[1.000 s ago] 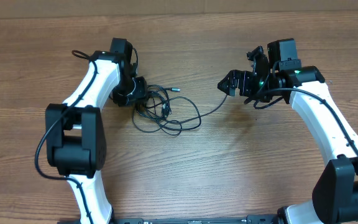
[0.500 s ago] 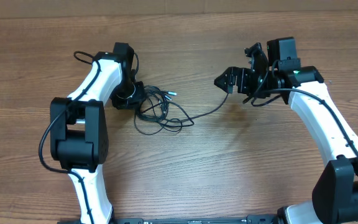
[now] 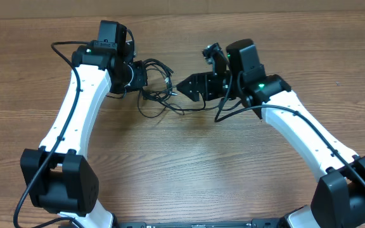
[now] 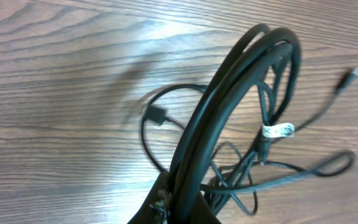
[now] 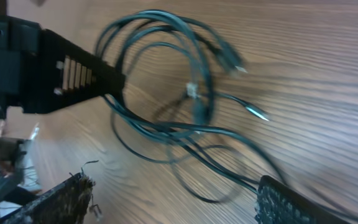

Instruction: Untangle cables

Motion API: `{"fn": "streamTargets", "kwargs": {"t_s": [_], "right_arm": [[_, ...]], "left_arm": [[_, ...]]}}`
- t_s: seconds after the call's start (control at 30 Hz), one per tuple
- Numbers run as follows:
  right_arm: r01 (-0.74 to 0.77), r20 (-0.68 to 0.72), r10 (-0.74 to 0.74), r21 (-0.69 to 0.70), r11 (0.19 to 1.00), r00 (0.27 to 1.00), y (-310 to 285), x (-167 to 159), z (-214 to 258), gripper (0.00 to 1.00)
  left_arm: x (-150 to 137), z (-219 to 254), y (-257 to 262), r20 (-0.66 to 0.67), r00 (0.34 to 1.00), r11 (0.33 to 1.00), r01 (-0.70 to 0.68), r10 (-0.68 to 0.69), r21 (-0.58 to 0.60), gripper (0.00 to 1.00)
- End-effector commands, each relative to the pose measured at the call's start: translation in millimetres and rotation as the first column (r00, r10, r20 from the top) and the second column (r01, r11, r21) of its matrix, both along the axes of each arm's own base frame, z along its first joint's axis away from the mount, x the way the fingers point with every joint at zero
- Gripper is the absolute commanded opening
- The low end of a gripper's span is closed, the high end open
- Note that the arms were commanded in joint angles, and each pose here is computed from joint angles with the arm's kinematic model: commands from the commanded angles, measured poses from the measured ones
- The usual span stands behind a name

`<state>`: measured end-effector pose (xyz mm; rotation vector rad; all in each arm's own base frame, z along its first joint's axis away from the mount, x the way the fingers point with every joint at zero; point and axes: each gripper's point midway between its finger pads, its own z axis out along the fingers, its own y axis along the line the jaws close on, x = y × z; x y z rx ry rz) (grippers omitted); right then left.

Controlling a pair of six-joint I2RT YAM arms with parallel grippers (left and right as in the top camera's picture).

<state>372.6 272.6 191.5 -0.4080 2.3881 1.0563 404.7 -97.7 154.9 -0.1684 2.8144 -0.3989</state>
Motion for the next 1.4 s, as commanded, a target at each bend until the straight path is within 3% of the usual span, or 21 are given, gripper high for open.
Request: {"fn": "streamTargets", "kwargs": {"t_s": [0.0, 0.13, 0.33, 0.5, 0.6, 0.93, 1.0, 1.03, 1.13, 1.37], "right_arm": [[0.004, 0.002, -0.004, 0.033, 0.999, 1.000, 15, 0, 10, 0.85], [-0.107, 0.069, 0.109, -0.023, 0.994, 0.992, 33, -6, -8, 0.95], [-0.271, 0.060, 0.283, -0.153, 0.950, 0.957, 38, -30, -51, 0.85], [-0.289, 0.041, 0.306, -0.227, 0.930, 0.951, 36, -37, -74, 0.83], [-0.251, 0.054, 0.276, -0.278, 0.927, 0.960, 32, -32, -86, 0.68], [-0.235, 0.084, 0.267, -0.280, 0.931, 0.960, 35, -24, -90, 0.54], [-0.237, 0.075, 0.267, -0.283, 0.929, 0.961, 35, -24, -94, 0.41], [-0.235, 0.069, 0.264, -0.282, 0.930, 0.962, 35, -24, -95, 0.27], [-0.206, 0.039, 0.224, -0.264, 0.942, 0.974, 34, -24, -94, 0.04], [-0.104, 0.017, 0.112, -0.259, 0.960, 0.994, -4, -5, -57, 0.04]], "left_arm": [[-1, 21, -12, 0.046, 0.999, 0.999, 0.025, -0.024, -0.037, 0.04], [-5, 20, -20, 0.039, 0.998, 0.998, 0.046, -0.045, -0.035, 0.04], [-6, 21, -23, 0.043, 0.997, 0.998, 0.061, -0.060, -0.033, 0.04], [-2, 22, -24, 0.042, 0.999, 0.998, 0.008, -0.005, -0.059, 0.04], [-5, 25, -32, 0.030, 0.999, 0.994, 0.017, -0.014, -0.109, 0.04], [-15, 38, -58, 0.002, 0.997, 0.951, 0.078, -0.081, -0.298, 0.04], [-15, 41, -59, 0.000, 0.996, 0.939, 0.081, -0.086, -0.333, 0.04], [-14, 41, -57, 0.000, 0.997, 0.938, 0.077, -0.082, -0.338, 0.04], [-11, 41, -49, -0.002, 0.998, 0.941, 0.056, -0.061, -0.335, 0.04], [-4, 28, -13, -0.006, 1.000, 0.980, -0.031, 0.030, -0.199, 0.04]]}}
